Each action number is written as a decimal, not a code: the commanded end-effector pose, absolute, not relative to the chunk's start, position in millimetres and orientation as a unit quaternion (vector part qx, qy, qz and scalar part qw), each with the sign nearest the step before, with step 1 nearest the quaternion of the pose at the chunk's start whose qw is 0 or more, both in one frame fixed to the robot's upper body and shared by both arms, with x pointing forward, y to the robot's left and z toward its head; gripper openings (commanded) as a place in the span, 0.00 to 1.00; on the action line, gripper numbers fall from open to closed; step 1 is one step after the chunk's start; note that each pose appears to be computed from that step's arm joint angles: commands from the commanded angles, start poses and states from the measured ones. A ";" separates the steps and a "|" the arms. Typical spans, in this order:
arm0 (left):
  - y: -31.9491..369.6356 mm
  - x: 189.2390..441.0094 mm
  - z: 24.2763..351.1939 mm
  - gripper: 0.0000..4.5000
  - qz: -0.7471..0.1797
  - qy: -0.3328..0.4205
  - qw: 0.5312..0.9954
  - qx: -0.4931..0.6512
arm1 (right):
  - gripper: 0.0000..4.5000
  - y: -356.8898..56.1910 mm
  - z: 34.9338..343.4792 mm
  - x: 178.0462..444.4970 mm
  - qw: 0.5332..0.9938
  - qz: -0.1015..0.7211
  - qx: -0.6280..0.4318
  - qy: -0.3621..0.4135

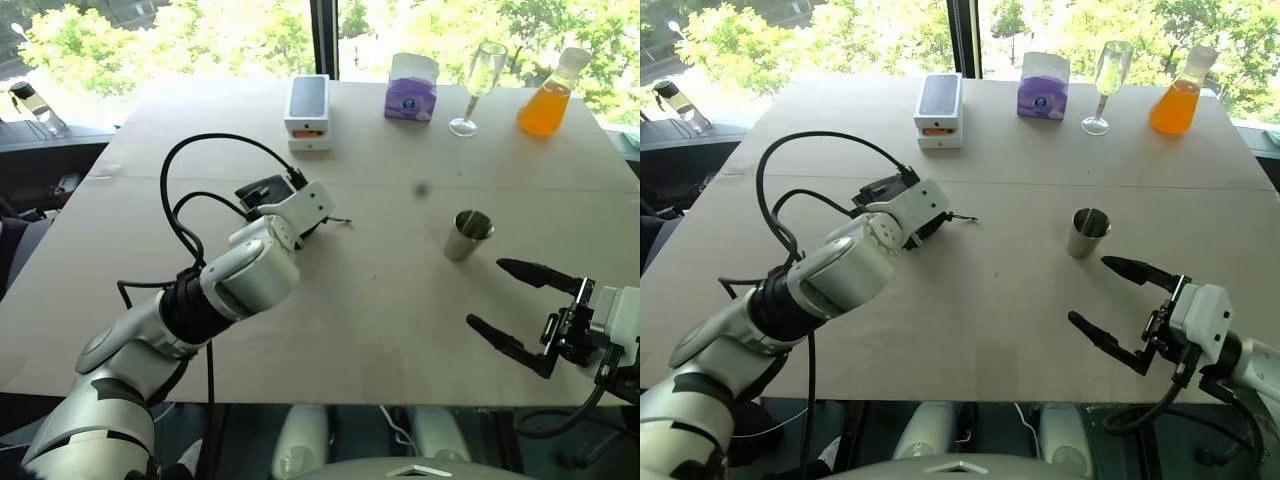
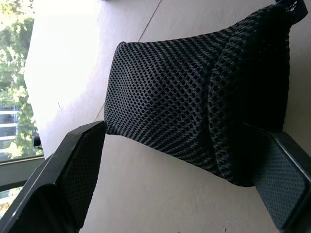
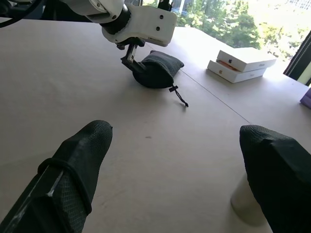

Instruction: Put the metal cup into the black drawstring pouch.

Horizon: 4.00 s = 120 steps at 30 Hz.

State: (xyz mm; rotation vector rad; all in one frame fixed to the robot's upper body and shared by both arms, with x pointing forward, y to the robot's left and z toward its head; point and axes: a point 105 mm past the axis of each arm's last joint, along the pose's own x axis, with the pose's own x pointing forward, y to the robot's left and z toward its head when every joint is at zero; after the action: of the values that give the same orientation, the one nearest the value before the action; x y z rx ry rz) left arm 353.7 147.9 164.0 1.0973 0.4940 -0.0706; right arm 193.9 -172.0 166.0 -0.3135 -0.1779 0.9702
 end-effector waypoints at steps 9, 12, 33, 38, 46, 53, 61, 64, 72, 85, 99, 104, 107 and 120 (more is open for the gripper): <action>156.5 357.6 176.7 0.99 0.016 0.189 0.825 0.532 | 1.00 -168.6 175.2 192.9 0.859 0.478 -0.157 -0.097; 160.6 360.4 170.2 0.99 0.021 0.186 0.825 0.533 | 1.00 -169.0 174.3 192.2 0.859 0.478 -0.157 -0.095; 157.0 366.5 148.4 0.01 -0.058 0.240 0.884 0.398 | 1.00 -166.4 168.1 201.6 0.891 0.420 -0.152 -0.083; 140.1 365.5 139.9 0.01 -0.136 0.303 0.895 0.297 | 1.00 -169.4 170.7 214.9 0.907 0.371 -0.192 -0.051; 94.9 358.9 120.2 0.01 -0.253 0.378 0.868 0.198 | 1.00 -180.5 190.1 242.1 0.896 0.279 -0.344 0.024; 60.4 353.7 130.5 0.01 -0.307 0.414 0.851 0.103 | 1.00 -182.4 193.5 263.3 0.899 0.265 -0.337 0.086; 50.3 356.0 132.6 0.00 -0.302 0.416 0.854 0.074 | 0.91 -157.6 188.5 281.0 0.870 0.328 -0.348 0.120; 47.7 355.4 133.3 0.00 -0.303 0.412 0.857 0.070 | 0.89 -149.9 186.8 294.0 0.863 0.334 -0.357 0.126; 45.9 354.1 133.4 0.00 -0.303 0.404 0.861 0.054 | 0.48 -143.6 170.9 323.1 0.847 0.360 -0.341 0.190; 66.3 380.5 146.0 0.00 -0.187 0.403 0.893 -0.072 | 0.01 -139.3 188.3 320.4 0.835 0.373 -0.368 0.167; 63.7 382.9 149.7 0.00 -0.163 0.404 0.895 -0.100 | 0.51 -142.0 215.6 314.2 0.877 0.327 -0.313 0.162; 63.4 382.8 152.1 0.00 -0.165 0.399 0.897 -0.094 | 0.51 -153.3 190.0 318.0 0.864 0.317 -0.331 0.210; 63.7 382.7 152.9 0.00 -0.166 0.397 0.898 -0.093 | 0.51 -156.0 177.9 318.2 0.855 0.323 -0.332 0.233; 68.0 379.8 149.8 0.00 -0.173 0.395 0.897 -0.095 | 0.00 -148.0 175.4 325.8 0.871 0.338 -0.285 0.215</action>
State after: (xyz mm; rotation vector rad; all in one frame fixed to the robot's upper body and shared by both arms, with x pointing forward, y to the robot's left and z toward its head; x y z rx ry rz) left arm 380.2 71.1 140.1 -0.2098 0.8605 -0.3326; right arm 325.4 -148.7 158.8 -0.6224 0.5199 0.7182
